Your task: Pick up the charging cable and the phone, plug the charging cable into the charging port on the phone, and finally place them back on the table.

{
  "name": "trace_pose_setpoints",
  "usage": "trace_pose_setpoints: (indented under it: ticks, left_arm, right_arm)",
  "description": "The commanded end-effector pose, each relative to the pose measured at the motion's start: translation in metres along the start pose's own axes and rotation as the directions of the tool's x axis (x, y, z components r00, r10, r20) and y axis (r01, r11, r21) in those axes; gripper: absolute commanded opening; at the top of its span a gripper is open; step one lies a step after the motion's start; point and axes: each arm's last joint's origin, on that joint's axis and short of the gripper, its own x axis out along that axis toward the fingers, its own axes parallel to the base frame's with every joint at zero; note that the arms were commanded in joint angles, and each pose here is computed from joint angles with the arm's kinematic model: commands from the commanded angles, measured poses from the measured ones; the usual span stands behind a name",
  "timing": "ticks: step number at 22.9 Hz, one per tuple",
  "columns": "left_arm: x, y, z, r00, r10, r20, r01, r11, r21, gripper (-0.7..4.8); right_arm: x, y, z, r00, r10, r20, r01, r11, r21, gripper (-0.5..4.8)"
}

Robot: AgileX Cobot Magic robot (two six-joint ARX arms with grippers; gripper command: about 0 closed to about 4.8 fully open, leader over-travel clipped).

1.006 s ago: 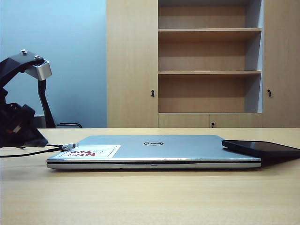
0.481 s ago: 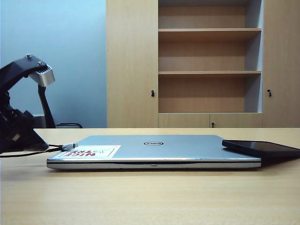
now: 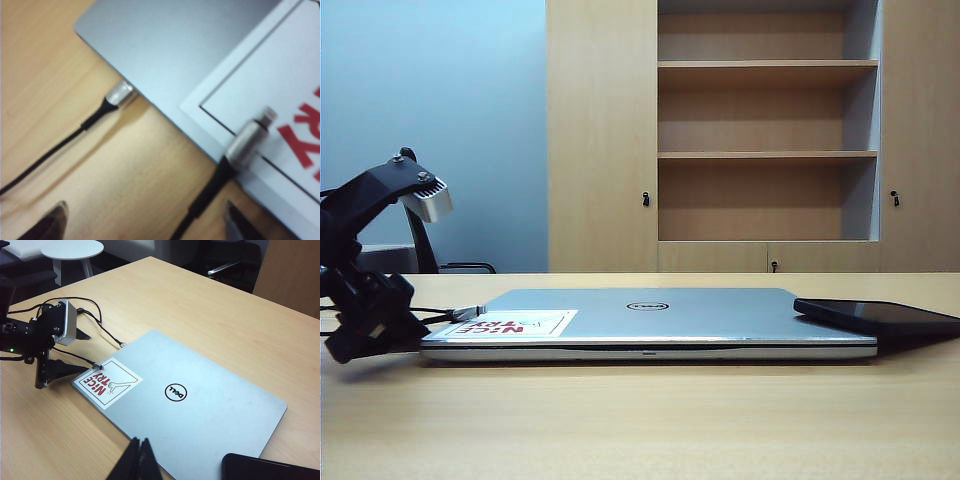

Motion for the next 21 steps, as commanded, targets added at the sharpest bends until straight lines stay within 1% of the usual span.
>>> trace_pose_setpoints:
  ticks: [1,5,7,8,9,10,11,12,16,17,19,21]
  left_arm:
    - [0.004,0.0,0.0,1.0,0.005,0.012,-0.005,1.0,0.003,4.0]
    - [0.007,-0.003,-0.004,1.0,-0.005,0.0,0.005,1.0,0.0,4.0]
    - [0.009,-0.003,-0.003,1.0,0.0,0.009,0.0,1.0,-0.025,3.98]
    - [0.009,-0.002,-0.003,1.0,0.005,0.016,-0.004,0.998,-0.057,3.43]
    - [0.009,-0.002,-0.003,1.0,0.004,0.017,-0.003,0.996,-0.084,2.55]
    - [0.009,-0.004,-0.001,1.0,-0.001,0.027,0.005,0.991,-0.133,0.47]
    - [0.009,-0.005,0.0,1.0,-0.004,0.03,0.008,0.988,-0.153,-0.09]
    - [0.01,-0.008,0.002,0.999,-0.012,0.035,0.018,0.987,-0.162,-0.06]
    - [0.01,-0.017,0.009,0.997,-0.043,0.067,0.052,0.989,-0.137,-0.06]
    - [0.01,-0.018,0.01,0.996,-0.046,0.072,0.056,0.988,-0.141,-0.06]
    - [0.01,-0.018,0.011,0.996,-0.048,0.076,0.061,0.982,-0.18,-0.06]
    - [0.009,-0.018,0.012,0.996,-0.046,0.08,0.061,0.978,-0.2,-0.06]
  right_arm:
    - [-0.002,0.0,0.004,1.0,0.0,0.028,0.0,1.0,0.001,-0.06]
    - [-0.002,0.0,0.004,1.0,0.0,0.027,0.0,1.0,0.001,-0.06]
    - [-0.002,0.0,0.004,1.0,0.0,0.027,0.0,1.0,0.001,-0.06]
    - [-0.002,0.0,0.004,1.0,0.0,0.027,0.0,1.0,0.001,-0.06]
    - [-0.002,0.0,0.004,1.0,0.0,0.027,0.0,1.0,0.001,-0.06]
    - [-0.002,0.0,0.004,1.0,0.0,0.027,0.0,1.0,0.001,-0.06]
    - [-0.002,0.0,0.004,1.0,0.0,0.027,0.0,1.0,0.001,-0.06]
    - [-0.002,0.0,0.004,1.0,0.0,0.027,0.0,1.0,0.001,-0.06]
    - [-0.002,0.0,0.004,1.0,0.0,0.027,0.0,1.0,0.001,-0.06]
    - [-0.002,0.0,0.004,1.0,0.0,0.027,0.0,1.0,0.001,-0.06]
    - [-0.002,0.0,0.004,1.0,0.0,0.027,0.0,1.0,0.001,-0.06]
    - [-0.002,0.0,0.004,1.0,0.0,0.027,0.0,1.0,0.001,-0.06]
